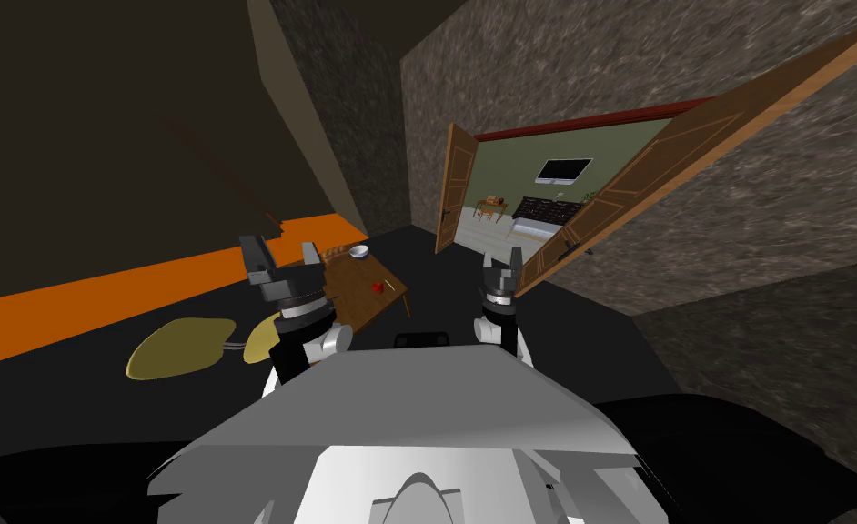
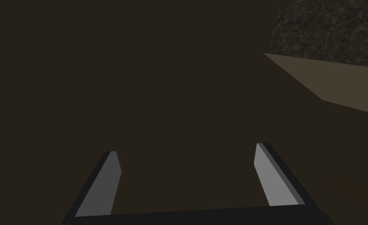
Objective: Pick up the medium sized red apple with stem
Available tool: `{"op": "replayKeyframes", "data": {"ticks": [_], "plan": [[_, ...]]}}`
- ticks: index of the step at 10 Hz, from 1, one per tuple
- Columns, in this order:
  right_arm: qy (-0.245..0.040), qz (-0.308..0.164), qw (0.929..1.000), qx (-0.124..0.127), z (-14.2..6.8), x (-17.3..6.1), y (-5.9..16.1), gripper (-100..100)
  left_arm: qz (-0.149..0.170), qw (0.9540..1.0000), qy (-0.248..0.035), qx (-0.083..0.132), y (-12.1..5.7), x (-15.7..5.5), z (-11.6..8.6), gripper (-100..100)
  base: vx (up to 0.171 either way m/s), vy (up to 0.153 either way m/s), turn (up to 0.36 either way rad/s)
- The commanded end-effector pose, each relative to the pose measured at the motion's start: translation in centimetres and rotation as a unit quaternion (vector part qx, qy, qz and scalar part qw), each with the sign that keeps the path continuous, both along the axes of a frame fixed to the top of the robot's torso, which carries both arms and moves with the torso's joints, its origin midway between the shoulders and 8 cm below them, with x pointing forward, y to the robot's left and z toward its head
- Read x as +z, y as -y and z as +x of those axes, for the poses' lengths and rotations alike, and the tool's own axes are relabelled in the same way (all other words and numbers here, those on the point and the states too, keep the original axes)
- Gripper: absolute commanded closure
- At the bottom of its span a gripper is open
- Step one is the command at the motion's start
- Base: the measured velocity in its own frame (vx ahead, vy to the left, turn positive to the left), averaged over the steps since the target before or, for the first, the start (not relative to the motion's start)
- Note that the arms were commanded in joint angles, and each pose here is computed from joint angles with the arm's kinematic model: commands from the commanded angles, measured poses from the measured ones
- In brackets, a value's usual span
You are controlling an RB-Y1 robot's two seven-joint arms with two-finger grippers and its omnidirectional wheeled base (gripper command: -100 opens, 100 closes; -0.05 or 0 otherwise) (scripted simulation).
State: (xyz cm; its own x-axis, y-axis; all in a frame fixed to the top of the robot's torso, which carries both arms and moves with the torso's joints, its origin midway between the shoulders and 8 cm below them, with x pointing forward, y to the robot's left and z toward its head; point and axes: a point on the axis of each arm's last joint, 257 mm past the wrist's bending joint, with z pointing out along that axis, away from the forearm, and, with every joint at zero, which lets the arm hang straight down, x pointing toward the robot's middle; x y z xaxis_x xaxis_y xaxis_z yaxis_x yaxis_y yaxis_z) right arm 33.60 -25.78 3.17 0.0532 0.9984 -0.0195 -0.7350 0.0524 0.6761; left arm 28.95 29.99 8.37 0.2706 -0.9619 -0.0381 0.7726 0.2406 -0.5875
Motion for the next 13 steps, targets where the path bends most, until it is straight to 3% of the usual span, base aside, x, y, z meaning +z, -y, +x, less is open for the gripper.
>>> {"op": "replayKeyframes", "data": {"ticks": [1, 7, 8, 11, 12, 13], "plan": [[0.000, 0.000, 1.0000, 0.000, 0.0, 0.0, 0.0, 0, 0.007, 0.9997, -0.023, -0.004, -0.1, -0.8, 0.9, -100, -0.007, 0.001, 0.020], [0.000, 0.000, 1.0000, 0.000, 0.0, 0.0, 0.0, 0, 0.015, 0.9929, -0.118, -0.004, -1.4, -4.8, 4.7, -100, -0.008, 0.000, 0.020], [0.000, 0.000, 1.0000, 0.000, 0.0, 0.0, 0.0, 0, 0.014, 0.9926, -0.121, -0.004, -1.4, -4.9, 4.8, -100, -0.002, -0.001, 0.011], [0.000, 0.000, 1.0000, 0.000, 0.0, 0.0, 0.0, 0, 0.011, 0.9852, -0.171, 0.000, -2.4, -7.4, 6.6, -100, -0.001, -0.002, 0.014], [0.000, 0.000, 1.0000, 0.000, 0.0, 0.0, 0.0, 0, 0.010, 0.9844, -0.175, 0.000, -2.4, -7.6, 6.8, -100, -0.002, -0.004, 0.012], [0.000, 0.000, 1.0000, 0.000, 0.0, 0.0, 0.0, 0, 0.008, 0.9801, -0.198, 0.003, -3.0, -8.9, 7.5, -100, -0.002, -0.004, 0.018]]}}
